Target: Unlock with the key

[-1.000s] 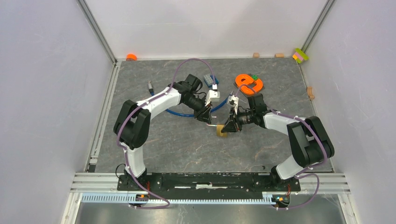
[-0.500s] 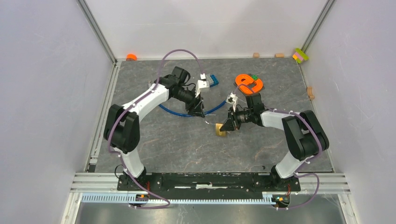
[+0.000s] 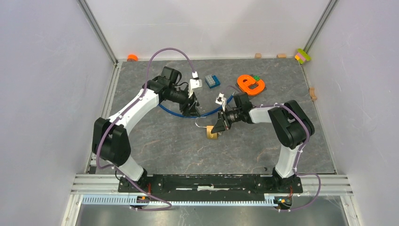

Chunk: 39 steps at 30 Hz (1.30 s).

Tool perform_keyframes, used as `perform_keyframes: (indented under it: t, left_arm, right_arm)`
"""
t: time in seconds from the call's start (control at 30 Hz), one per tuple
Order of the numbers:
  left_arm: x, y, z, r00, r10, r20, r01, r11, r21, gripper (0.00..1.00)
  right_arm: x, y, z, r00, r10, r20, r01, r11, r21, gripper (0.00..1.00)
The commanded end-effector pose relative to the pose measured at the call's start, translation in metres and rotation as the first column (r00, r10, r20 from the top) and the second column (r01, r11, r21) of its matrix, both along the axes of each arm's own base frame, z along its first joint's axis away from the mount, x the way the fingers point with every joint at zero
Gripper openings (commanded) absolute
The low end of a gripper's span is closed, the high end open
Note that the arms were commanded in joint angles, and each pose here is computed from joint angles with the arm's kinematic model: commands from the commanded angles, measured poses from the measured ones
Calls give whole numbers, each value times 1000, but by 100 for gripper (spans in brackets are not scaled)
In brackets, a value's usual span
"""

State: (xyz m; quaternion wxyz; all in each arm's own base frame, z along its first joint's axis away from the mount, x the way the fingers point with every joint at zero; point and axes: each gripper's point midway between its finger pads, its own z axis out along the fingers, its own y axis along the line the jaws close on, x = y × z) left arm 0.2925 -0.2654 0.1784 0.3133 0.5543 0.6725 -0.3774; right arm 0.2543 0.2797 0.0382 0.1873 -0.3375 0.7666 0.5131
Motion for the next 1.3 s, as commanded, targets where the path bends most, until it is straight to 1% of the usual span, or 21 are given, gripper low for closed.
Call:
perform_keyframes:
  t: [0.0, 0.07, 0.1, 0.13, 0.27, 0.33, 0.4, 0.5, 0.73, 0.9, 0.97, 1.03, 1.1, 1.27]
  left_arm:
    - [1, 6, 12, 997, 54, 56, -54, 998, -10, 72]
    - [4, 8, 13, 994, 79, 78, -78, 997, -19, 75]
    - [5, 9, 16, 992, 90, 93, -87, 996, -30, 78]
    - [5, 10, 18, 990, 97, 105, -94, 995, -35, 83]
    - [4, 12, 25, 983, 113, 145, -106, 993, -54, 95]
    - [5, 14, 24, 982, 118, 150, -112, 993, -47, 99]
    - [6, 16, 20, 981, 124, 152, -120, 992, -35, 100]
    - [7, 16, 18, 980, 135, 145, -131, 991, -36, 100]
    - [6, 14, 23, 980, 132, 146, -125, 990, -58, 100]
    - [5, 15, 17, 981, 129, 144, -124, 991, -47, 100]
    - [7, 16, 13, 980, 135, 144, -131, 991, -34, 100]
    - [9, 17, 11, 980, 141, 142, -138, 990, -27, 100]
    - [9, 16, 10, 980, 139, 142, -137, 990, -27, 100]
    - [9, 17, 8, 980, 141, 138, -139, 990, -23, 100]
  right_arm:
    - [10, 25, 17, 999, 48, 4, -48, 995, 86, 0]
    - [8, 31, 13, 998, 50, -23, -47, 995, 89, 0]
    - [7, 32, 10, 998, 52, -39, -49, 995, 88, 0]
    - [6, 34, 6, 997, 57, -57, -52, 995, 87, 1]
    - [7, 38, -3, 990, 71, -118, -60, 994, 93, 6]
    - [8, 38, -8, 987, 70, -142, -58, 994, 88, 10]
    - [8, 38, -12, 986, 67, -155, -55, 995, 79, 17]
    - [7, 36, -20, 983, 68, -171, -61, 997, 50, 24]
    - [9, 29, -36, 982, 64, -177, -73, 996, -44, 34]
    - [9, 26, -41, 981, 58, -184, -74, 994, -81, 38]
    - [9, 24, -42, 981, 55, -187, -74, 993, -97, 41]
    - [11, 22, -43, 984, 70, -164, -89, 990, -111, 46]
    - [14, 20, -42, 986, 69, -153, -89, 988, -126, 49]
    - [20, 11, -42, 991, 49, -125, -71, 981, -178, 54]
